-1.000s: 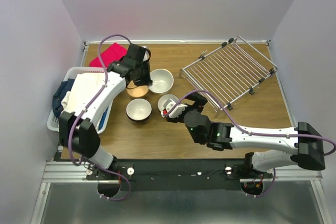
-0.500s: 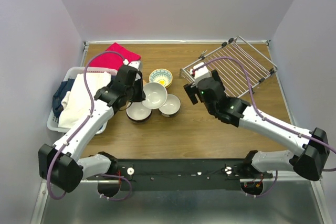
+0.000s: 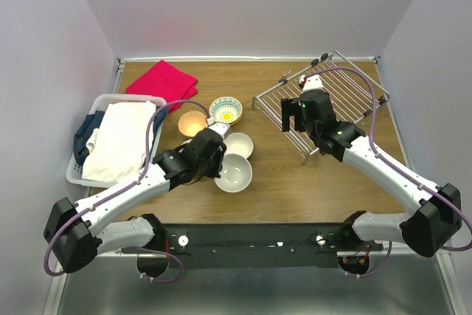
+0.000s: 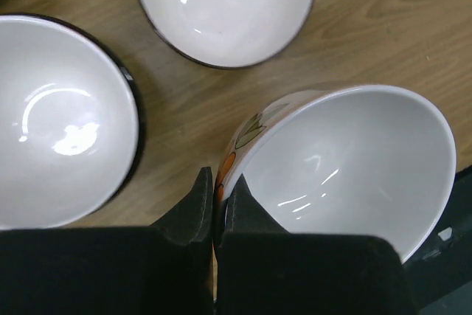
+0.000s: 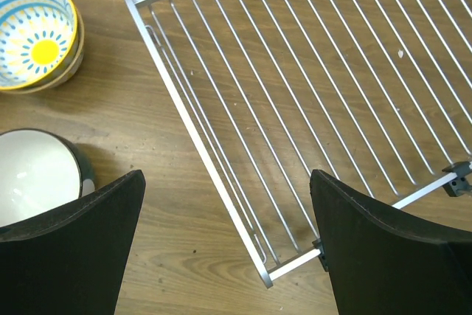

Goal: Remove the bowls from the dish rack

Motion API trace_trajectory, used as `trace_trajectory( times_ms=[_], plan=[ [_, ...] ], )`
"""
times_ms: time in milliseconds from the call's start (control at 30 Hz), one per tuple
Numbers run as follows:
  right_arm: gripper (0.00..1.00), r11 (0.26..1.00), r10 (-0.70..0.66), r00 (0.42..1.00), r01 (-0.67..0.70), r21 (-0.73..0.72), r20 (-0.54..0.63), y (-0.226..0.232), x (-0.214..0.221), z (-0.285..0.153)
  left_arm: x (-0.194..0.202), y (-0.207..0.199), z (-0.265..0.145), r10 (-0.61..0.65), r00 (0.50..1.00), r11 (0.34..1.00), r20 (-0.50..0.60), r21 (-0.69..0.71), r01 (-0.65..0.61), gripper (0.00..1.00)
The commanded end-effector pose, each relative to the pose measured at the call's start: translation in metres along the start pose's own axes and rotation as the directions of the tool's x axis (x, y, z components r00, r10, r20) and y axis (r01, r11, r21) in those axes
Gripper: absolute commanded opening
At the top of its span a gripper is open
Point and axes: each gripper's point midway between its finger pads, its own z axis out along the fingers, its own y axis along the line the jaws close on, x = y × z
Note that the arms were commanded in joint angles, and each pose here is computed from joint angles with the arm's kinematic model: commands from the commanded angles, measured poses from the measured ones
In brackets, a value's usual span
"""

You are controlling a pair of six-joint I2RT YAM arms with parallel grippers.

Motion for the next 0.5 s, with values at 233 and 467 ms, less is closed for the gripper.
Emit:
trace_trajectory(
  times_ms=[233, 467],
  plan=[
    [1.0, 0.993, 0.117, 0.993, -0.118, -0.027, -0.018, -0.004, -0.002, 0.001, 0.025, -0.054, 0.041, 0.062, 0.996, 0.994, 0.061, 0.082, -0.067, 0.0],
    [1.0, 0.992, 0.125, 0.992, -0.125, -0.01, -0.018, -0.01, 0.001, 0.002, 0.045, -0.058, 0.063, 0.078, 0.997, 0.994, 0.014, 0.082, -0.079, 0.03]
  ],
)
